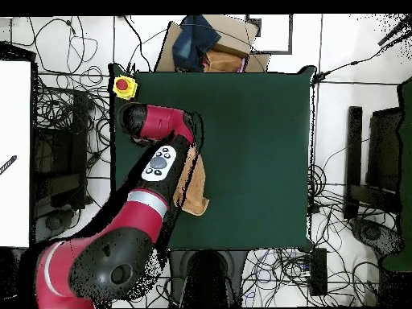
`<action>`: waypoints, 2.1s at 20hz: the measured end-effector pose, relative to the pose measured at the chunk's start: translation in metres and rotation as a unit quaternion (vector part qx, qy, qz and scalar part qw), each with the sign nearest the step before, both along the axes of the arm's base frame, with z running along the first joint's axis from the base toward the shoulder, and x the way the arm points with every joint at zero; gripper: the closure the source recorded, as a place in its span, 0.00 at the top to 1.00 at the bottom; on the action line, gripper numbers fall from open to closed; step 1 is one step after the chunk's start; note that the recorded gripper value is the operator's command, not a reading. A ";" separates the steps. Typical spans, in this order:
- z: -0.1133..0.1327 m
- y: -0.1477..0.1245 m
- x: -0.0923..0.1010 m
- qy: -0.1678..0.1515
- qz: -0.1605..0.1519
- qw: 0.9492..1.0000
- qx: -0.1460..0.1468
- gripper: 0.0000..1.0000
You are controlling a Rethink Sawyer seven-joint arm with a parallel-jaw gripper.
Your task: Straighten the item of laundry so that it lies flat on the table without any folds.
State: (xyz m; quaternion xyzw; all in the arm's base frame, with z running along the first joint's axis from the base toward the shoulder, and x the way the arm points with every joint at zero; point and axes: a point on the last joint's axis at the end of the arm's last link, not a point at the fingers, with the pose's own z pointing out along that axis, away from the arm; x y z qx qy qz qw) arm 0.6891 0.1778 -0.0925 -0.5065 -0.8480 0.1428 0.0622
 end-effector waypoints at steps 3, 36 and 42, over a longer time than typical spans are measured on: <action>0.000 0.008 -0.002 0.003 -0.010 1.000 0.013 0.00; -0.092 0.053 -0.043 0.022 -0.032 0.998 0.048 0.00; -0.090 0.056 -0.039 0.018 -0.023 0.998 0.047 0.00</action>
